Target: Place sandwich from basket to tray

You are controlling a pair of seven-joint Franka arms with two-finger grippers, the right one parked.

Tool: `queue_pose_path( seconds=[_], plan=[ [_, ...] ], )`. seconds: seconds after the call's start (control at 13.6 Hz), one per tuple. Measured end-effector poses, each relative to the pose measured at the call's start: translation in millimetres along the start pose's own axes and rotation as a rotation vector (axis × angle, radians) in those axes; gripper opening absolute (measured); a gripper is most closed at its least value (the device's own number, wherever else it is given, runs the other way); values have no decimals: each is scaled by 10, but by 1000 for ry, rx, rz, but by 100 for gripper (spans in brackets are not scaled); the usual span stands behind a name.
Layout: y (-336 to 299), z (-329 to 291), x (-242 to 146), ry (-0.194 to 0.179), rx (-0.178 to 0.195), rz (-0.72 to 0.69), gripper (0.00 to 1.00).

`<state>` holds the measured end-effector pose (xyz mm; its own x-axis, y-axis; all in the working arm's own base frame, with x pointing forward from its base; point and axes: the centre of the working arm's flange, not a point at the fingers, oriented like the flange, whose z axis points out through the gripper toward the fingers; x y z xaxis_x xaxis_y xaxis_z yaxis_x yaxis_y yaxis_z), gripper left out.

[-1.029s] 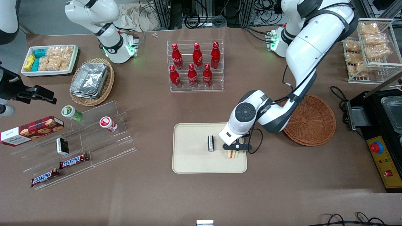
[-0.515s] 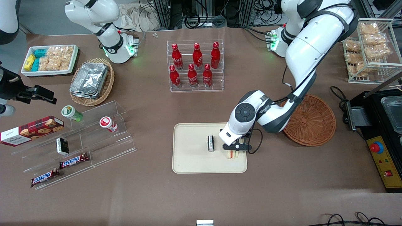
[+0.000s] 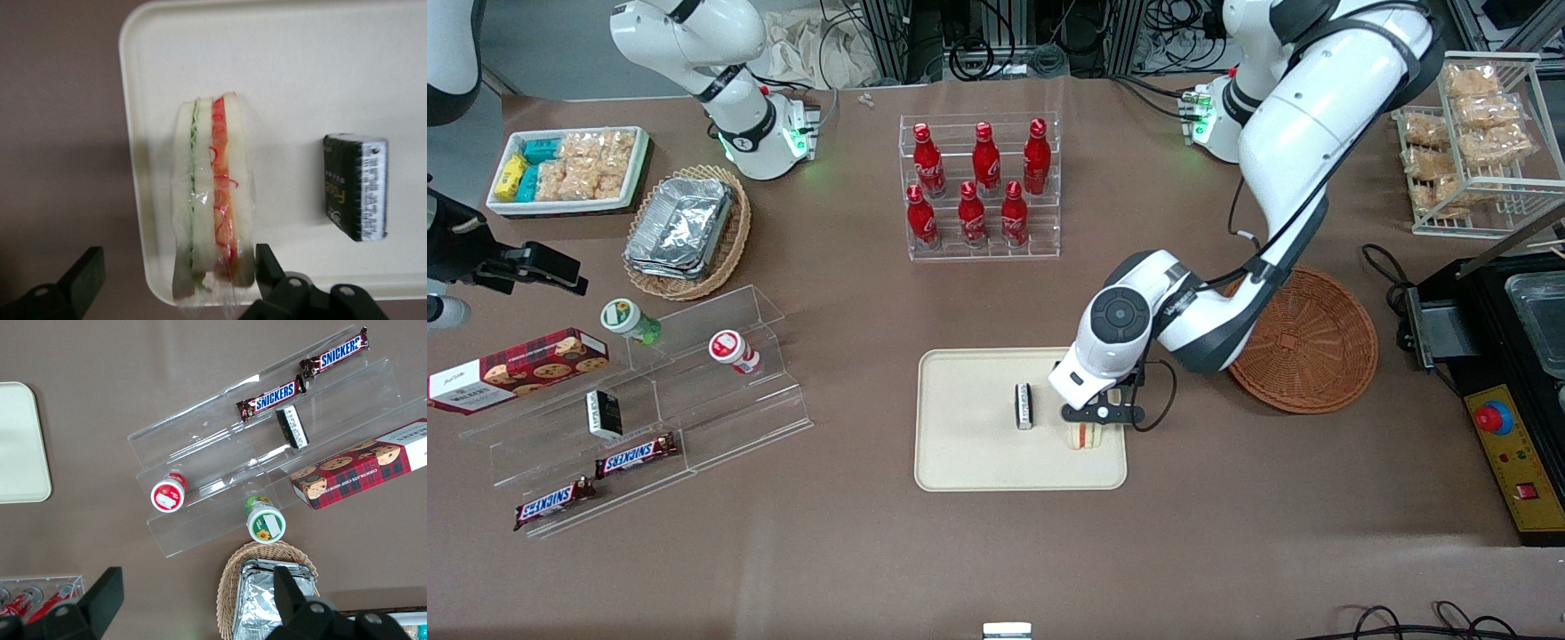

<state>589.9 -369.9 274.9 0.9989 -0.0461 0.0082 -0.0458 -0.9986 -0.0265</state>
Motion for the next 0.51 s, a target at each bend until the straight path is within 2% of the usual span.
queue_pose_path(
  seconds=[0.22,0.51],
  plan=[
    [-114,-759,-38,15,5,-37,100],
    [-615,-1770,-159,-37,-16,-30,100]
  ],
)
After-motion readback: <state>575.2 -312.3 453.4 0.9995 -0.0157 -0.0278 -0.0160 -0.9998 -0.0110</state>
